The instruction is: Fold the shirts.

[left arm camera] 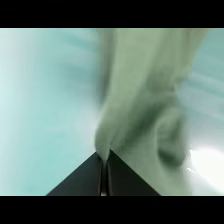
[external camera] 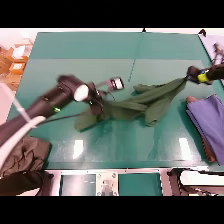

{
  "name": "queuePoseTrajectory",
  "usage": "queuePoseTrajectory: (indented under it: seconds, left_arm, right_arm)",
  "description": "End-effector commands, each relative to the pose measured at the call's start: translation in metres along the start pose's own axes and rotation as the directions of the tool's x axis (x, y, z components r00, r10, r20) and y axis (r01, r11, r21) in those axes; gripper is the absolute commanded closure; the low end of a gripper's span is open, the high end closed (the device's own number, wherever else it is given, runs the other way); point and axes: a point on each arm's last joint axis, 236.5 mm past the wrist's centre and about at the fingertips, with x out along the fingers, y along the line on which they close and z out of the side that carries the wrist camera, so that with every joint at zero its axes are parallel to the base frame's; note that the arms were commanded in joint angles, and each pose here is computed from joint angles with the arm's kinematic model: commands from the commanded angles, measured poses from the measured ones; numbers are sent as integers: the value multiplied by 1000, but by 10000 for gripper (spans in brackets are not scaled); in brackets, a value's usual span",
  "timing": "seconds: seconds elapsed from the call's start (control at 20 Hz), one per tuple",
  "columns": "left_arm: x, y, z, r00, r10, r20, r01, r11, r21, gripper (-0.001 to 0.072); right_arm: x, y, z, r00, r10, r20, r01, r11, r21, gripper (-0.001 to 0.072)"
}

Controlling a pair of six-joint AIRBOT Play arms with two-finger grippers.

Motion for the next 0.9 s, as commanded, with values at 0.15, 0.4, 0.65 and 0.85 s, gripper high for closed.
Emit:
queuePoseTrajectory:
  seconds: [0.15, 0.4, 0.65, 0.85]
  left_arm:
    - [-162, 116, 42, 911, 366, 189, -353, 930, -102, 681]
    - [-225, 128, 59, 876, 411, 252, -393, 912, -121, 681]
    - [-339, 143, 78, 758, 520, 393, -479, 853, -205, 681]
    - [-364, 137, 69, 747, 530, 401, -484, 847, -219, 681]
  right_arm:
    - [-115, 52, 70, 956, 153, 249, -146, 988, -47, 693]
    - [-227, 110, 92, 854, 261, 449, -185, 961, -208, 692]
    - [-336, 153, 89, 729, 314, 609, -127, 935, -331, 692]
    - [-360, 163, 72, 718, 326, 615, -110, 926, -362, 692]
